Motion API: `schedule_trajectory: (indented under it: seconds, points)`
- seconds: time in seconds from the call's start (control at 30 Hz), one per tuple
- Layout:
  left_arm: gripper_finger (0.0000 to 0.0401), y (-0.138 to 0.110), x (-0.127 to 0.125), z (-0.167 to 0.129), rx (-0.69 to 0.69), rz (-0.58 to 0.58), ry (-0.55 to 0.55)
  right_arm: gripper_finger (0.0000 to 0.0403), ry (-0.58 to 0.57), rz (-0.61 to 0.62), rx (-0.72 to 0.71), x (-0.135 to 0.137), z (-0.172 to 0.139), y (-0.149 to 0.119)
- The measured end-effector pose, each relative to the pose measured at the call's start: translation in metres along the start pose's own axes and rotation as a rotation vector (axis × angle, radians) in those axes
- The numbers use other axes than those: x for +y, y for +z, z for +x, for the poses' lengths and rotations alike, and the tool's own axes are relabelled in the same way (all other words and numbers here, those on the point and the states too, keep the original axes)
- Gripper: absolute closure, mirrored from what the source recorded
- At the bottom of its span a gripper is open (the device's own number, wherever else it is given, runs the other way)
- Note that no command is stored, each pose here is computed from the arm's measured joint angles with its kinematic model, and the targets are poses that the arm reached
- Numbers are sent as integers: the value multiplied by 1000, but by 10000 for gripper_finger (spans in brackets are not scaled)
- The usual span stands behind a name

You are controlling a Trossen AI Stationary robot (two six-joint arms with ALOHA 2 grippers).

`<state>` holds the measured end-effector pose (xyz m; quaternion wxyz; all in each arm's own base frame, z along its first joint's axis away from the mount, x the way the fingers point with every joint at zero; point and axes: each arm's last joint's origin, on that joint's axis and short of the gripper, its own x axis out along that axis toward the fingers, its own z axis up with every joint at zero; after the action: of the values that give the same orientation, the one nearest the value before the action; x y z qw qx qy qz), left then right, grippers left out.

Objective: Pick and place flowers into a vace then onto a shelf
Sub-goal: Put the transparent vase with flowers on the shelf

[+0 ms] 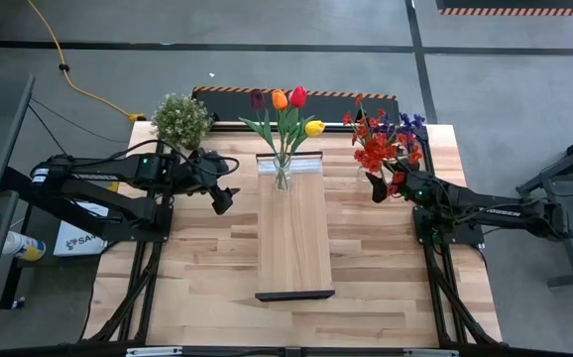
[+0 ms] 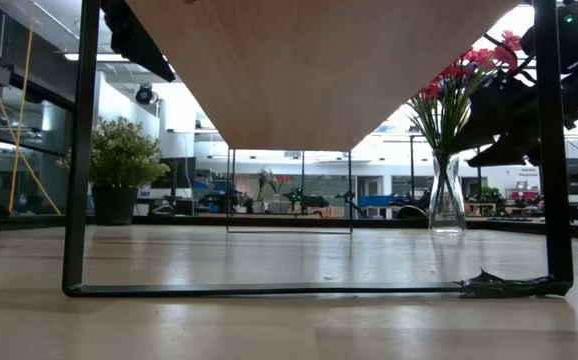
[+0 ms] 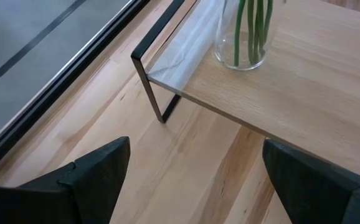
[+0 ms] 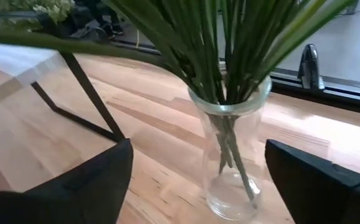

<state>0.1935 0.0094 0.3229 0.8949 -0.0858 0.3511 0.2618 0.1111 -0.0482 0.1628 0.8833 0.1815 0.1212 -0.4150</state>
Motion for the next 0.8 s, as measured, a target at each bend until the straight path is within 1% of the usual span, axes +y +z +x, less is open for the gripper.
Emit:
schedule_trajectory:
  seconds: [0.13,0.27,0.4,0.47,0.6,0.73,0.8]
  points:
    - [4,0,0,0,-1,0,2,27,-31,6,-6,-1,0,0]
    - [4,0,0,0,-1,1,2,10,-31,40,-58,0,0,4]
    - [4,-1,0,0,6,4,4,7,-11,52,-79,2,0,7]
    - [4,-1,0,0,6,4,4,7,-2,61,-68,2,0,6]
    - [4,-1,0,0,6,4,5,6,53,91,-39,3,0,5]
    - [4,-1,0,0,7,4,5,6,89,173,-18,4,0,5]
    - [4,-1,0,0,8,5,5,6,112,179,-2,5,0,4]
